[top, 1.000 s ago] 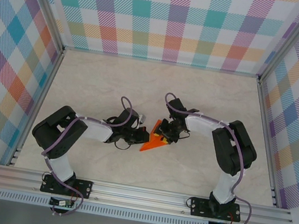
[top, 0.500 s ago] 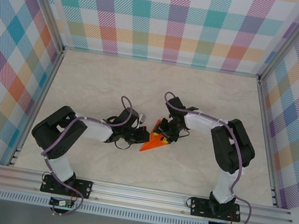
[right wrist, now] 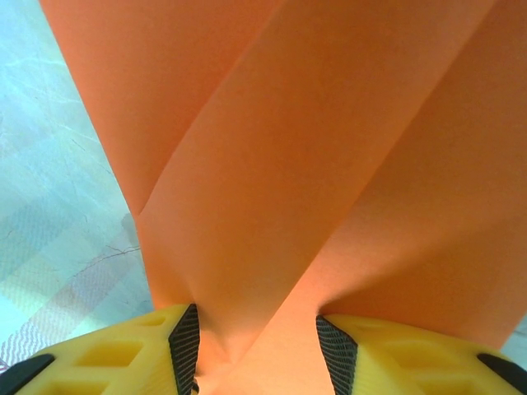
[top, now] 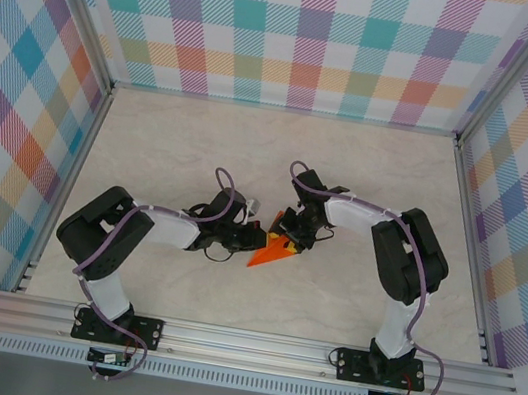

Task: Fold a paper plane with a square sheet of paper (pick it up from the middle)
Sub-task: Fourth fold the wing at the center of the table.

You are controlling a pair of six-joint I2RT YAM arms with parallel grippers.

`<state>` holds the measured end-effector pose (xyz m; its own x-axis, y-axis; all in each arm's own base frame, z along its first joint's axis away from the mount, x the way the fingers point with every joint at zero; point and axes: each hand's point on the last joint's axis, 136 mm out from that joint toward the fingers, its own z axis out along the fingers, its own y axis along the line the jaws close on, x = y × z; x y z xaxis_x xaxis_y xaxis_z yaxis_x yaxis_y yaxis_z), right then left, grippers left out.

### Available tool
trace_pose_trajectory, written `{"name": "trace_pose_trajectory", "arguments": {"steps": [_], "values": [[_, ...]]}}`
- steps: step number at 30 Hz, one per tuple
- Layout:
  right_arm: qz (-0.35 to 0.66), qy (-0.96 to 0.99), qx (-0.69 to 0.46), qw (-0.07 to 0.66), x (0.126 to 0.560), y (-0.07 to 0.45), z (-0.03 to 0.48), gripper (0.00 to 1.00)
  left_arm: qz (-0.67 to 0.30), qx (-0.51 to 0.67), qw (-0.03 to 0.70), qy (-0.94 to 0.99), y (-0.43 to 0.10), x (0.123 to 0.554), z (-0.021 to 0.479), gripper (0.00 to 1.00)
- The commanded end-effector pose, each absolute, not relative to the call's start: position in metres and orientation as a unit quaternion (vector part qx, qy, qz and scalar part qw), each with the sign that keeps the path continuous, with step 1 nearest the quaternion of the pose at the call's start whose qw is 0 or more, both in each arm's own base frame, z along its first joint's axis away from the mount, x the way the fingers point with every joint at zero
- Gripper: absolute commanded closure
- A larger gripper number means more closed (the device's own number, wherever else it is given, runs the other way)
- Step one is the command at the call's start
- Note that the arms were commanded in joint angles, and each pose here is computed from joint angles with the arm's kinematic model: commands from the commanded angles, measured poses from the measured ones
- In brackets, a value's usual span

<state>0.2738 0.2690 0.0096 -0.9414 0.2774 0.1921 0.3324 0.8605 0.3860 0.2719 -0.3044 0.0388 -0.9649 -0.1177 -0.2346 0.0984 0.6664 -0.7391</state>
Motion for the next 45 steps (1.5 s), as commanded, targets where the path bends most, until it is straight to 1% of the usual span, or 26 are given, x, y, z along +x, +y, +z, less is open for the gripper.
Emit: {"name": "trace_pose_trajectory", "arguments": {"steps": [1,12,18,25,30,33,41,45], "values": [[-0.06,-0.975,-0.175,0.12,0.229,0.214,-0.062,0.51,-0.416,-0.002,0.138,0.899,-0.308,0.28,0.043,0.99],[-0.062,-0.974,-0.177,0.123,0.229,0.216,-0.062,0.5,-0.385,-0.012,0.126,0.914,-0.3,0.278,0.024,1.0],[-0.061,-0.974,-0.18,0.122,0.23,0.216,-0.061,0.51,-0.377,-0.013,0.127,0.917,-0.298,0.278,0.022,1.0],[-0.056,-0.973,-0.187,0.124,0.229,0.215,-0.061,0.54,-0.37,-0.016,0.123,0.921,-0.295,0.276,0.018,1.0],[-0.052,-0.973,-0.187,0.127,0.228,0.214,-0.063,0.6,-0.372,-0.017,0.117,0.921,-0.296,0.275,0.017,1.0],[-0.049,-0.973,-0.187,0.129,0.227,0.213,-0.064,0.61,-0.371,-0.016,0.116,0.921,-0.296,0.275,0.016,1.0],[-0.048,-0.973,-0.185,0.133,0.227,0.214,-0.065,0.61,-0.363,-0.018,0.113,0.925,-0.294,0.274,0.013,1.0],[-0.051,-0.973,-0.179,0.134,0.228,0.215,-0.066,0.59,-0.363,-0.019,0.117,0.924,-0.293,0.274,0.014,1.0]]}}
